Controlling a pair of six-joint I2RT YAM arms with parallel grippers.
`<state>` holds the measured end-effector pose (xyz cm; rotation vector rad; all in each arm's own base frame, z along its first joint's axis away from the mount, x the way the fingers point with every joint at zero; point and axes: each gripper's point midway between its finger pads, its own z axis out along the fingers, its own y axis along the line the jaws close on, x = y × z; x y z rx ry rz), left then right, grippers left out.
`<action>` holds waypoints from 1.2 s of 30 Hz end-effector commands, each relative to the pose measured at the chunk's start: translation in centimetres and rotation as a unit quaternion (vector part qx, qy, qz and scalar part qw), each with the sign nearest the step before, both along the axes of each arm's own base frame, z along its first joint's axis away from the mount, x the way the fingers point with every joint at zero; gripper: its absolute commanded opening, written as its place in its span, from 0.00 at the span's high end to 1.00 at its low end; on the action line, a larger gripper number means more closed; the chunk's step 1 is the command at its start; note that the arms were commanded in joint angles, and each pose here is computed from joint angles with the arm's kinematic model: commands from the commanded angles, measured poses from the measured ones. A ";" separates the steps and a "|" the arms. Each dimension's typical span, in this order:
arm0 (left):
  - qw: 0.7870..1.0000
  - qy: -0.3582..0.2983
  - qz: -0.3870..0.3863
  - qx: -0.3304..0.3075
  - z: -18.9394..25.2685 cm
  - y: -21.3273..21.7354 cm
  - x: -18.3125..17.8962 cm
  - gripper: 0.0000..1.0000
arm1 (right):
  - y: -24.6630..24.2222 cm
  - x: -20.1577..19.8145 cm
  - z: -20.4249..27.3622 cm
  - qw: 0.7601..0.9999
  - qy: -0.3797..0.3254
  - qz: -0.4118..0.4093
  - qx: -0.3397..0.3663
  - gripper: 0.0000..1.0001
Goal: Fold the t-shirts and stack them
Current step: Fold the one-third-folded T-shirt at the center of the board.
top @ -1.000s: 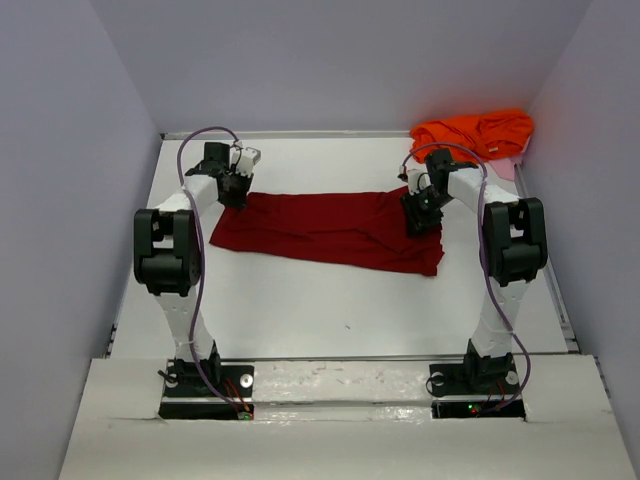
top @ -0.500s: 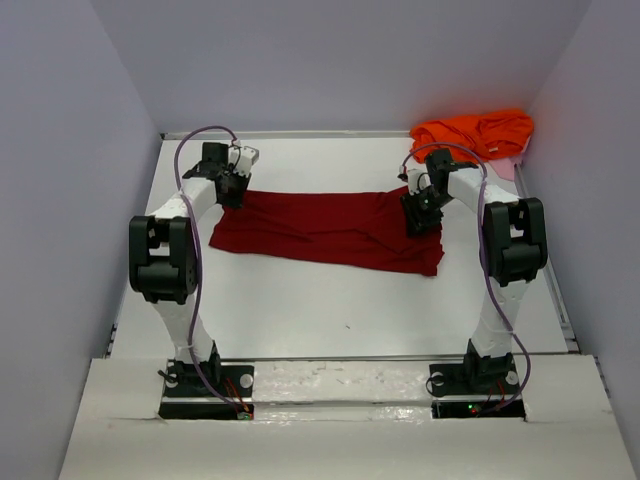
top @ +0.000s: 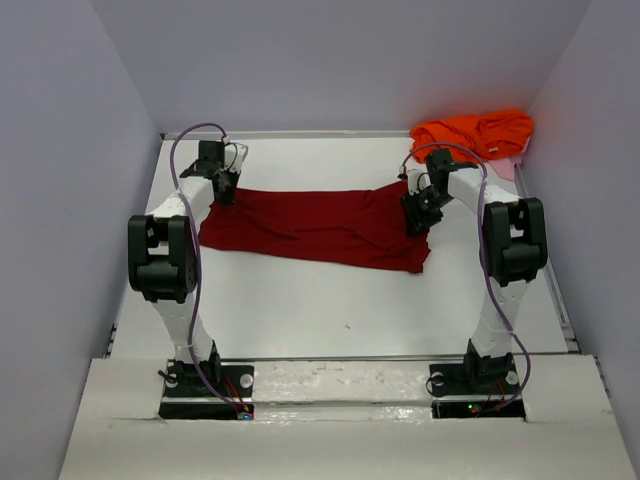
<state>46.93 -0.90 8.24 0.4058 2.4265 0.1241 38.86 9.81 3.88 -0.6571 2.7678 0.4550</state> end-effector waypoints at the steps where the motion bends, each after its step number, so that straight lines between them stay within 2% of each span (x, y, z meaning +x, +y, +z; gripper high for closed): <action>1: 0.997 -0.045 0.048 0.027 2.6 2.3 2.0 0.84 | 0.3 0.2 1.4 1.000 -0.019 0.009 0.009 0.56; 3: 0.998 -0.035 0.046 0.017 2.1 2.0 2.1 0.71 | 0.3 0.2 1.4 1.000 -0.019 0.010 0.010 0.56; 4: 0.998 -0.034 0.042 0.008 2.0 1.6 2.3 0.58 | 0.3 0.2 1.4 1.000 -0.018 0.010 0.009 0.56; 6: 0.999 -0.033 0.041 -0.009 1.9 1.0 2.5 0.49 | 0.3 0.2 1.4 1.000 -0.018 0.010 0.010 0.56; 9: 0.998 -0.031 0.021 -0.042 1.7 -0.4 2.8 0.44 | 0.4 0.1 1.4 1.000 -0.017 0.010 0.010 0.56; 19: 0.991 0.005 -0.044 -0.126 -0.8 -4.5 2.3 0.45 | 0.3 0.2 1.1 1.000 -0.015 0.010 0.008 0.56; 27: 0.991 0.019 -0.055 -0.123 -2.4 -4.7 2.2 0.46 | 0.2 0.2 1.0 1.000 -0.015 0.009 0.006 0.56; 32: 0.991 0.019 -0.056 -0.121 -2.6 -4.7 2.2 0.53 | 0.2 0.2 1.1 1.000 -0.015 0.010 0.006 0.56; 36: 0.992 0.020 -0.051 -0.111 -2.9 -4.3 2.2 0.68 | 0.2 0.2 1.1 1.000 -0.016 0.010 0.006 0.56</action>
